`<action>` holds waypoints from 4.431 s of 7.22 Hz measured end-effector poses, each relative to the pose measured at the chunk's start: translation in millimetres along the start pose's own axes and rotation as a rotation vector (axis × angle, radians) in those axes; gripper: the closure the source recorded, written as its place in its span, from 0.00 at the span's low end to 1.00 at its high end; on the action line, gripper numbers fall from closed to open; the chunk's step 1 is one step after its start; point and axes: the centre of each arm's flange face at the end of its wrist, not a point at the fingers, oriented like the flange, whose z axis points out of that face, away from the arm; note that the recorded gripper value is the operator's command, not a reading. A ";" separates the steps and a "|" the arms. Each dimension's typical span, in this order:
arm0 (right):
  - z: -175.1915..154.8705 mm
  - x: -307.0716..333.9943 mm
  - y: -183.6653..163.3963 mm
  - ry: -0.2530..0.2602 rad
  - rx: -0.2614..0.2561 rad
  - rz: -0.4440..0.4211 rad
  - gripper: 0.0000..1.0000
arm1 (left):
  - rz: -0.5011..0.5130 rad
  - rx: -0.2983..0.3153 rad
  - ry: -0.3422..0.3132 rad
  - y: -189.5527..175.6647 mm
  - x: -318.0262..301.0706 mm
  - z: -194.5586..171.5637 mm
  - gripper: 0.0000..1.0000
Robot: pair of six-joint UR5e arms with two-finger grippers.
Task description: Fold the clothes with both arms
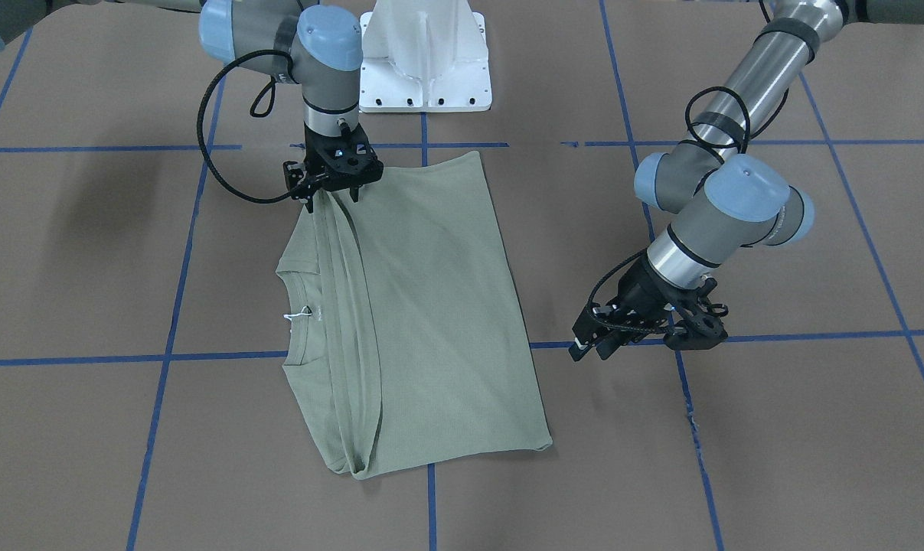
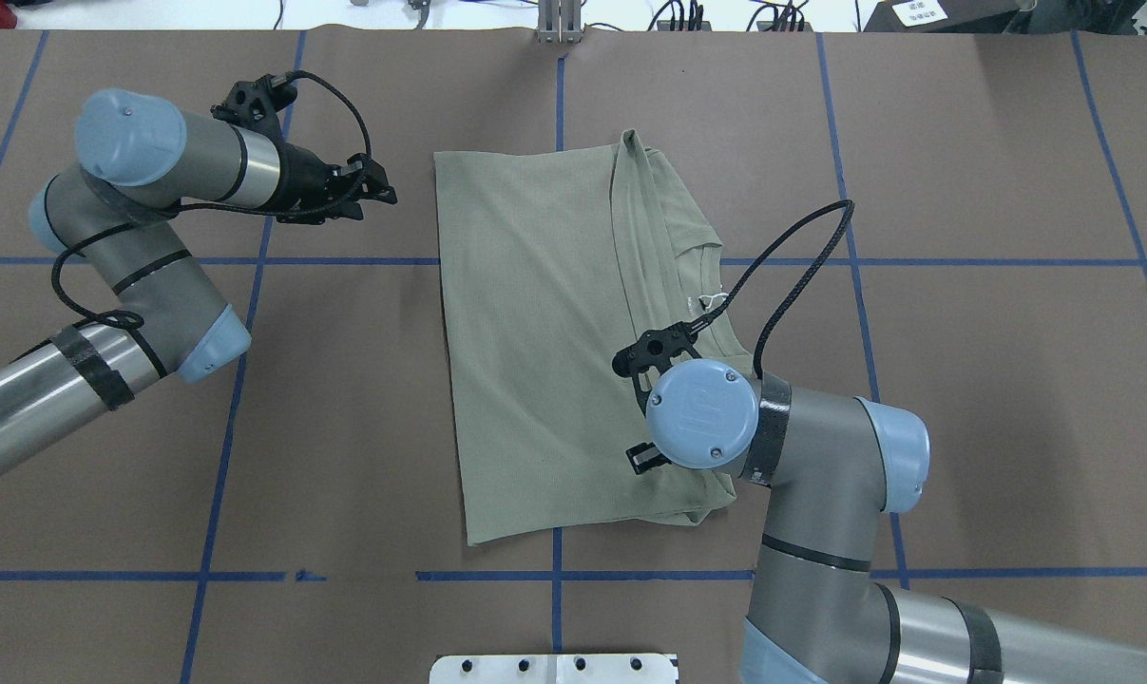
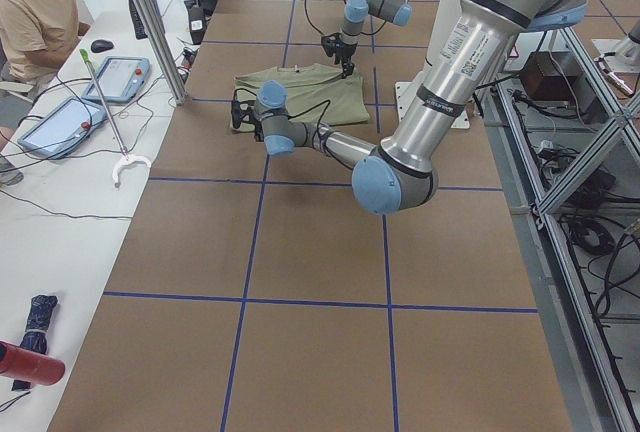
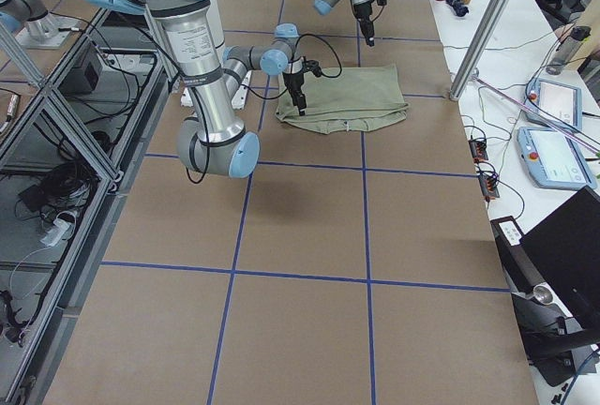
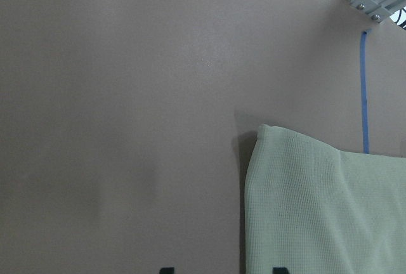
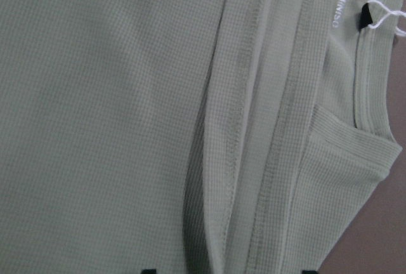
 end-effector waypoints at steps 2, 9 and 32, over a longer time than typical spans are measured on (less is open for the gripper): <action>-0.1 2.2 -0.9 -0.024 -0.027 0.003 1.00 | 0.000 0.000 0.001 0.2 -0.2 0.0 0.40; 4.7 42.1 12.4 -0.034 -0.087 0.088 1.00 | -0.011 0.001 0.011 1.5 6.2 -4.4 0.40; 19.3 32.4 65.1 -0.244 -0.107 1.224 0.22 | -0.015 0.000 0.006 2.7 7.7 -4.9 0.40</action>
